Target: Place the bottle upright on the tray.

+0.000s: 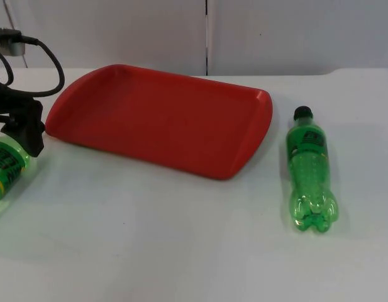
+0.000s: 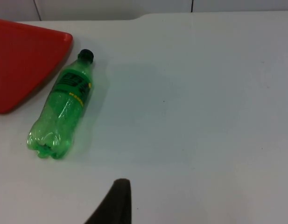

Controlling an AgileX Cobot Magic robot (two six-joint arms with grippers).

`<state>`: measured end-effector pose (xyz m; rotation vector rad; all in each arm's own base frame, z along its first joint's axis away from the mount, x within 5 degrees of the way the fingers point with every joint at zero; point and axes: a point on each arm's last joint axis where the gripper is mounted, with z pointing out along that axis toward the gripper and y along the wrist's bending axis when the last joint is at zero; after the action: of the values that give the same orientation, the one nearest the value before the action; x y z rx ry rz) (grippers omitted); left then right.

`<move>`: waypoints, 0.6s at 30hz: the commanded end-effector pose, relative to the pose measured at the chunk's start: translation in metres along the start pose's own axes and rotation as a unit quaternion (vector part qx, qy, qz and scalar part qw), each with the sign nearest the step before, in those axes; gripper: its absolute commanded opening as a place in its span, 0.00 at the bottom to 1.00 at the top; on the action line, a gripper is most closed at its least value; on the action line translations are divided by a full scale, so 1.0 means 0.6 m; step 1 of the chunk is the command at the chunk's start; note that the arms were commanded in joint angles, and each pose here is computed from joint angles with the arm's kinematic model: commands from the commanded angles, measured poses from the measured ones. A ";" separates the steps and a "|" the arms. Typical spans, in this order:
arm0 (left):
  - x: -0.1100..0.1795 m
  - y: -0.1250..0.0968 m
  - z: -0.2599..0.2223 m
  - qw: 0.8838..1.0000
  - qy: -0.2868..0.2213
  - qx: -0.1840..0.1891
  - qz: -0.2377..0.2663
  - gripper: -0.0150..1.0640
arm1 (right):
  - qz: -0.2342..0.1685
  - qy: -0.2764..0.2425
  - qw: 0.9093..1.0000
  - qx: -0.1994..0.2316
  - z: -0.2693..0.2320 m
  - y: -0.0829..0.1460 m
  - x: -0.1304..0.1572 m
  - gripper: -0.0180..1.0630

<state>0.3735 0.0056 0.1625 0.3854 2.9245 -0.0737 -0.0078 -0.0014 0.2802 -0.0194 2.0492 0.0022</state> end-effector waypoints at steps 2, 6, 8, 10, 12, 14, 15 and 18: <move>0.000 -0.001 -0.002 1.000 0.005 0.008 -0.009 0.94 | 0.001 -0.001 1.000 0.002 0.001 0.000 0.000 0.99; 0.001 -0.001 -0.002 1.000 0.009 0.009 -0.009 0.94 | 0.001 -0.002 1.000 0.002 0.001 0.000 0.000 0.99; 0.002 -0.001 -0.002 1.000 0.010 0.010 -0.009 0.94 | -0.002 -0.004 1.000 0.007 0.000 -0.002 -0.001 0.99; 0.002 -0.002 -0.002 1.000 0.010 0.010 -0.011 0.94 | -0.001 -0.004 1.000 0.006 0.000 -0.001 -0.001 0.99; 0.002 -0.002 -0.002 1.000 0.013 0.011 -0.011 0.94 | -0.001 -0.009 1.000 0.007 -0.002 -0.002 -0.003 0.99; 0.005 -0.003 -0.002 1.000 0.019 0.015 -0.011 0.94 | 0.011 -0.034 0.999 0.014 -0.006 -0.004 -0.018 0.99; 0.006 -0.004 -0.003 0.999 0.025 0.017 -0.011 0.94 | 0.016 -0.039 0.999 0.015 -0.003 -0.004 -0.030 0.99; 0.008 -0.004 -0.003 0.999 0.030 0.019 -0.011 0.94 | 0.018 -0.046 0.999 0.014 0.006 -0.004 -0.061 0.99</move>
<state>0.3678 0.0047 0.1617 0.3944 2.9841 -0.1017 0.0061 -0.0029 0.3024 0.0227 1.9911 0.0011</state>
